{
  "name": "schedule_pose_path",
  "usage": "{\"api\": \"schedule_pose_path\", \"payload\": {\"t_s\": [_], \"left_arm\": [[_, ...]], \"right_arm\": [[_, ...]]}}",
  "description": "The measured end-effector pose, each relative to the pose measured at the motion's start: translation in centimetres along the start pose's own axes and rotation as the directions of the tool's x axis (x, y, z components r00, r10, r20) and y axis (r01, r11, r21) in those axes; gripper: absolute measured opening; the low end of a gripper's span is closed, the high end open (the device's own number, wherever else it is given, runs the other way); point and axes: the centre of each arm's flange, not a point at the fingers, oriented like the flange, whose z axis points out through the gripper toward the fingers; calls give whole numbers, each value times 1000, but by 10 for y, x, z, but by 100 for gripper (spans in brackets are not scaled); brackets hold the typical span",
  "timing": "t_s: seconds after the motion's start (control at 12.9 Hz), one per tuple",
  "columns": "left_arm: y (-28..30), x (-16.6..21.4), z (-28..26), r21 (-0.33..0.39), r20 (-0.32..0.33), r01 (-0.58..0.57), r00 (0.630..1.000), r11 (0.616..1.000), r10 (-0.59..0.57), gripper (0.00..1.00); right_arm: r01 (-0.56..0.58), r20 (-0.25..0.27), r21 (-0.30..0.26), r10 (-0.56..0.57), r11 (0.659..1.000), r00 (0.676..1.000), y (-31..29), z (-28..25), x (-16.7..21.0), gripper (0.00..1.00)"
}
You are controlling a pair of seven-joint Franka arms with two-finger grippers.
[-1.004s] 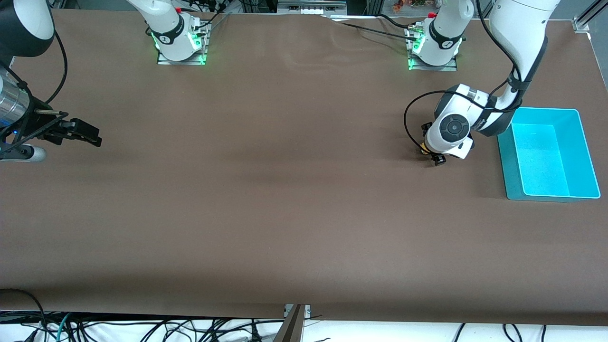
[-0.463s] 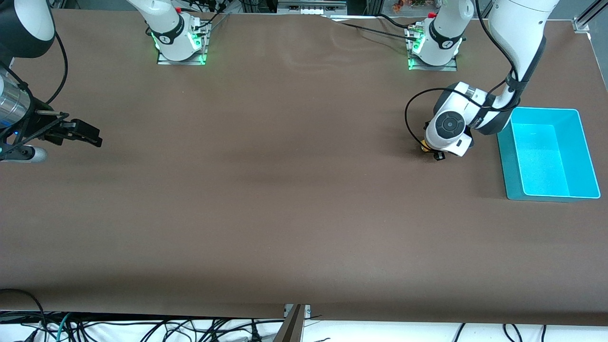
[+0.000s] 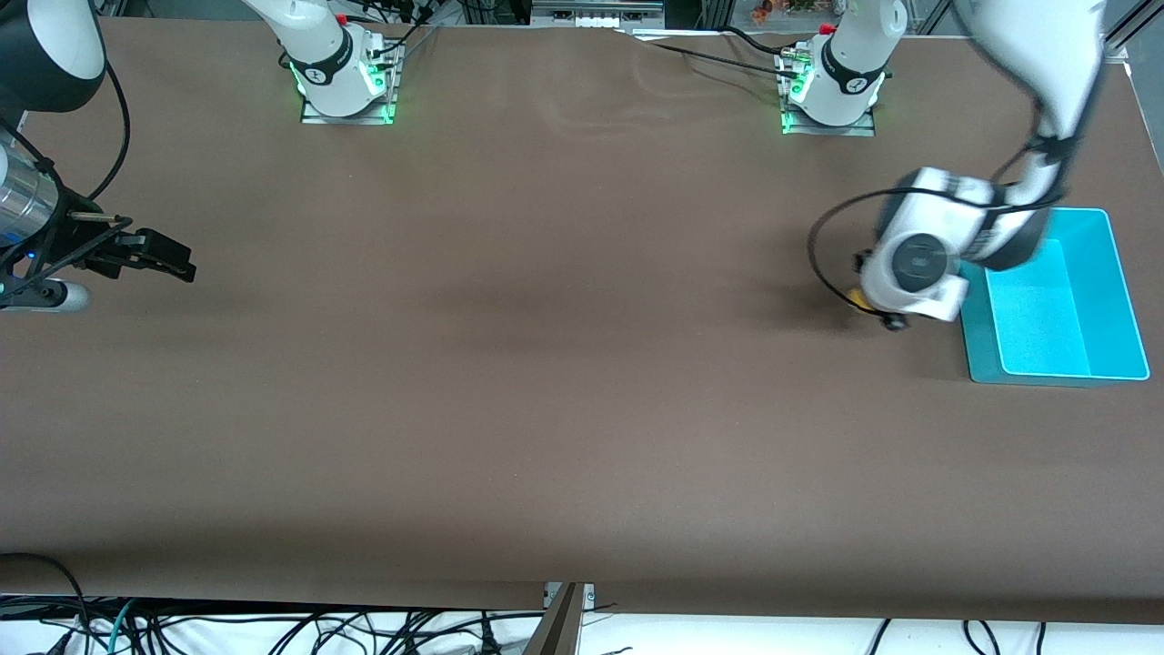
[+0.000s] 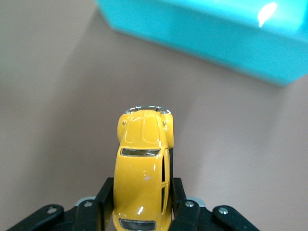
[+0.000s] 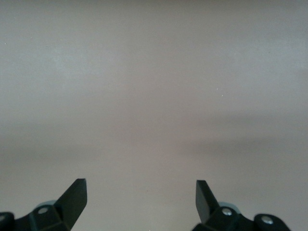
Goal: Wind and store yellow beetle car
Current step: 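Lift the car with the left gripper and carry it over the box, then lower the car into the blue box and open the left gripper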
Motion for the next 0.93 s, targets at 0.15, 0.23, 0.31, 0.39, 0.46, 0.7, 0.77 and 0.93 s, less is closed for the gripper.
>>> {"api": "schedule_pose_path", "payload": {"t_s": [0.15,0.23,0.31,0.39,0.46,0.7,0.77,0.93], "left_arm": [[29,49,-41,14,21,-21,1000,1000,20,52],[41,75,-54,24,23,-41,999,999,41,52],[52,100,-62,28,29,-66,997,997,65,52],[61,124,-64,33,37,-89,995,996,88,52],[68,146,-61,41,45,-110,993,993,108,52],[81,214,-33,77,98,-157,984,985,149,52],[83,231,-20,69,119,-175,979,982,167,52],[80,231,11,27,134,-191,973,981,186,52]], "right_arm": [[0,0,0,0,1000,1000,0,0,0,100],[-1,0,0,1,1000,1000,0,0,0,100],[-1,0,0,1,1000,1000,0,0,0,100],[-1,0,0,1,1000,1000,0,0,0,100],[-1,0,0,1,1000,1000,1,0,0,100],[-1,-1,0,1,1000,1000,1,0,0,100],[-1,-1,0,1,1000,1000,1,-1,0,100],[-1,-1,0,1,1000,1000,1,-1,0,100]]}}
